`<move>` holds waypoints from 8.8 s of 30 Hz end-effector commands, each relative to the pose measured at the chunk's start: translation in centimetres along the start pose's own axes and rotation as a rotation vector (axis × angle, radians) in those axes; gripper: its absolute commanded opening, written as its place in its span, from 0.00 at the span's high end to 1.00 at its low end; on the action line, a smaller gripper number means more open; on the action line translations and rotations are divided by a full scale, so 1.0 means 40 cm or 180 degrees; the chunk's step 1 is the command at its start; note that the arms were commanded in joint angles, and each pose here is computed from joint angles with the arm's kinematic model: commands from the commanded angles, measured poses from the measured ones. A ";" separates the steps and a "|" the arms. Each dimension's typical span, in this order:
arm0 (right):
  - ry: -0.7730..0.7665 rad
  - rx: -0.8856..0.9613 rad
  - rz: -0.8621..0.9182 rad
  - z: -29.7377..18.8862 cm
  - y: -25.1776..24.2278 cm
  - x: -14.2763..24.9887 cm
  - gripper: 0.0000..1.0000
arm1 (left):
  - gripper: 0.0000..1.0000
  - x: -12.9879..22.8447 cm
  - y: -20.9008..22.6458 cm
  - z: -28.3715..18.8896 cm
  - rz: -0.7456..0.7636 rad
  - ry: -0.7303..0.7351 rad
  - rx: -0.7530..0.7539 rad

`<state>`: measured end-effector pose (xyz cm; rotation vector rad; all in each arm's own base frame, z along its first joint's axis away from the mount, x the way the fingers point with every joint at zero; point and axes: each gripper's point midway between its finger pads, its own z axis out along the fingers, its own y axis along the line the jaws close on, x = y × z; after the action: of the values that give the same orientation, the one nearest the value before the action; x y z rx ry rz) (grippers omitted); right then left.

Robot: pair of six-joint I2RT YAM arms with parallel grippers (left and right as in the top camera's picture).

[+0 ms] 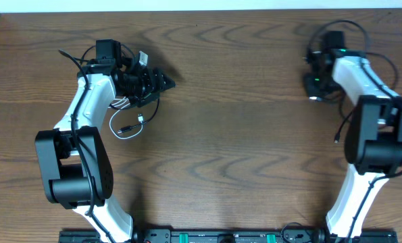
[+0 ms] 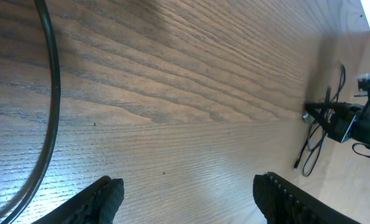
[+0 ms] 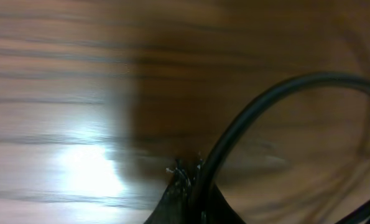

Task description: Untangle cables

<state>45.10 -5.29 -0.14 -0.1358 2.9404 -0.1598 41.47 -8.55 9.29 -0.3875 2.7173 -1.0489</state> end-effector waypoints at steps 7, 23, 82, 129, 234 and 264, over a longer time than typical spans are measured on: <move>0.0468 0.0070 0.0851 0.135 -0.162 0.196 0.47 | 0.26 -0.007 -0.011 -0.012 0.0066 -0.0055 -0.0003; -0.0364 0.0093 0.0991 -0.090 -0.244 -0.013 0.01 | 0.26 -0.011 0.002 -0.012 0.0062 -0.0087 -0.0103; -0.0364 0.0092 0.0991 -0.086 -0.243 -0.013 0.01 | 0.92 -0.072 -0.039 -0.137 -0.0376 -0.0689 -0.0448; -0.0361 0.0097 0.1009 -0.086 -0.249 -0.010 0.01 | 0.39 -0.129 0.215 -0.304 0.0891 -0.0961 -0.2843; -0.1835 -0.3245 -0.2691 -0.460 1.031 -0.034 0.09 | 0.92 0.044 -0.188 -0.418 -0.0935 -0.1393 -0.0161; -0.1353 -0.2646 -0.0872 -0.384 1.032 -0.115 0.14 | 0.93 0.196 0.208 -0.232 -0.0837 -0.0746 -0.1760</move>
<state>43.98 36.26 10.48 -0.7002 2.3150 0.8791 30.33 0.41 11.19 -0.9251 2.7348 -0.2765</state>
